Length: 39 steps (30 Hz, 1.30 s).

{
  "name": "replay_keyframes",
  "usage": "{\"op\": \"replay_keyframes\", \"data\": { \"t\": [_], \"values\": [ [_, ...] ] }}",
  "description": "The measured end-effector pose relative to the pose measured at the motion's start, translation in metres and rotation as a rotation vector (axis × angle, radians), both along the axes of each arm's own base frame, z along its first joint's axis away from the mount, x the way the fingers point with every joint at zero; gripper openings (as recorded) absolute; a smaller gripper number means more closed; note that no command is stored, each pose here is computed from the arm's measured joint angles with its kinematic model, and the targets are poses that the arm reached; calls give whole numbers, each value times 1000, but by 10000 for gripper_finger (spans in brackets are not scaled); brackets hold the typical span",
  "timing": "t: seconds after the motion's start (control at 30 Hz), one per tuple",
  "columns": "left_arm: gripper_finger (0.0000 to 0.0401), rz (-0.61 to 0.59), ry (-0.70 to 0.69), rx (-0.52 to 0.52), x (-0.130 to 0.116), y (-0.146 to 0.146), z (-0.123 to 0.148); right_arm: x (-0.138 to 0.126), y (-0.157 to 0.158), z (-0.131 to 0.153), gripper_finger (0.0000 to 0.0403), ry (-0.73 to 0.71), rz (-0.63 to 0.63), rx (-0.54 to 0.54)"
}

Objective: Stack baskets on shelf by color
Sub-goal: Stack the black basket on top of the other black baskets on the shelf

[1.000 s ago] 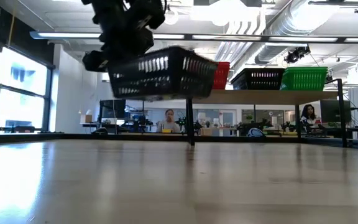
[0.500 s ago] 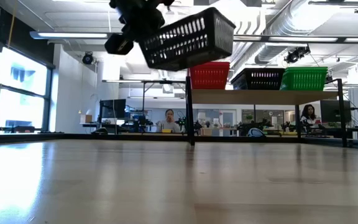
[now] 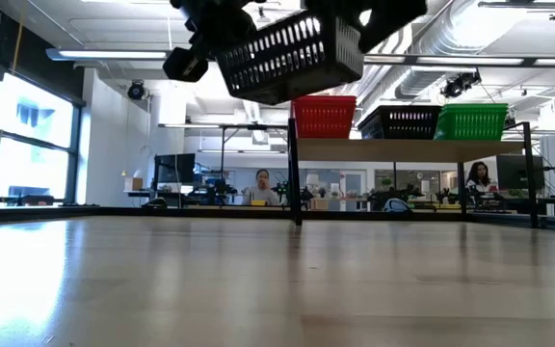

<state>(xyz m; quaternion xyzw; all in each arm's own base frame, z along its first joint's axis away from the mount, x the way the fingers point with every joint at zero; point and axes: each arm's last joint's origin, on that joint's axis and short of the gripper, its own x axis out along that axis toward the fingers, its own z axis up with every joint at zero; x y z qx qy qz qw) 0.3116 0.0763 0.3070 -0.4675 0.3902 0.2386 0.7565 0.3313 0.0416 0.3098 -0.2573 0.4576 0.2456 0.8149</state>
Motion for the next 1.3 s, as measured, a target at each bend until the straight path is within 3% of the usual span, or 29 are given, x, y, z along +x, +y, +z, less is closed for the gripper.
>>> {"op": "replay_keyframes", "data": {
  "t": [0.13, 0.4, 0.73, 1.1, 1.3],
  "values": [
    [4, 2, 6, -5, 0, -1, 0, 4, -1, -7, 128, 23, -27, -46],
    [4, -8, 11, 5, 0, -1, -1, 4, -1, -8, 9, 29, -18, -40],
    [44, 44, 37, 65, -2, 0, -1, 5, 0, -8, 3, 31, -66, -2],
    [127, 16, 43, 137, -2, 3, -1, 2, 0, -9, 0, 79, -177, 54],
    [144, -7, 53, 189, -4, 13, -1, 2, 0, -9, 0, 101, -259, 124]
  ]
}}
